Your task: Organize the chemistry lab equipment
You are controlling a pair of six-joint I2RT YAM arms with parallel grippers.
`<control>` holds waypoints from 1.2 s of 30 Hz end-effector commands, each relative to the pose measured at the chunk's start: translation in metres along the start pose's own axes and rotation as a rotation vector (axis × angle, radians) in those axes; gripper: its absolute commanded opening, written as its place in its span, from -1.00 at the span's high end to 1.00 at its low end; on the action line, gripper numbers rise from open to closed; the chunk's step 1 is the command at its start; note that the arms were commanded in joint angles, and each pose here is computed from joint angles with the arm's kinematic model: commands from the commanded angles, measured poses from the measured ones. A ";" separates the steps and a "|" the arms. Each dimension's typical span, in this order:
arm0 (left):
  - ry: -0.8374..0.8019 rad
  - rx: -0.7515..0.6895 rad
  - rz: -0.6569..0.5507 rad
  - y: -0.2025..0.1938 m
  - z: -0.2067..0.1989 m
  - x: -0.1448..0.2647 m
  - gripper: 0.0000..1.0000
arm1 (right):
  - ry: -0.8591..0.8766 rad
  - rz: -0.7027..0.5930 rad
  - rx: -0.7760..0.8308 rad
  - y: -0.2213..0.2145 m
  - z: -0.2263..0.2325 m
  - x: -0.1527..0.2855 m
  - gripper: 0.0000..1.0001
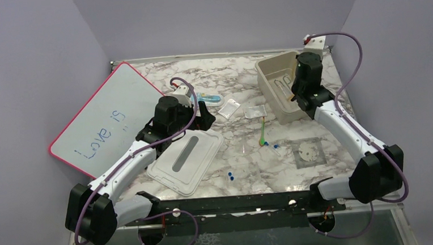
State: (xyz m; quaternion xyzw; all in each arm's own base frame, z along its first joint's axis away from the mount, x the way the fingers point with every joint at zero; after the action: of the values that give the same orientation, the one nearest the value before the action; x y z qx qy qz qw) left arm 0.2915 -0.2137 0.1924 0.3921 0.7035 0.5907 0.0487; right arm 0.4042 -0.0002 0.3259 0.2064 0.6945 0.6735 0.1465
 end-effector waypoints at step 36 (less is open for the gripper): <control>0.000 -0.014 -0.052 0.019 -0.003 0.004 -0.97 | 0.596 0.428 -0.100 -0.059 0.087 0.028 0.22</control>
State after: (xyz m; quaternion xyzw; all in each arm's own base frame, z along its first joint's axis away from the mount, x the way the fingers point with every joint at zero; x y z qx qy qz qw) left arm 0.2915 -0.2137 0.1926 0.3918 0.7034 0.5910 0.0492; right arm 0.4489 0.0436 0.2694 0.1761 0.6657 0.7231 -0.0552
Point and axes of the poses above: each gripper's point midway between its finger pads, its own x axis back along the fingers, its own z axis along the line the jaws close on, y = z × x, the point moved 1 cm from there along x, back along the fingers, and after that the axes turned 7 degrees about -x, right-handed, at the moved point
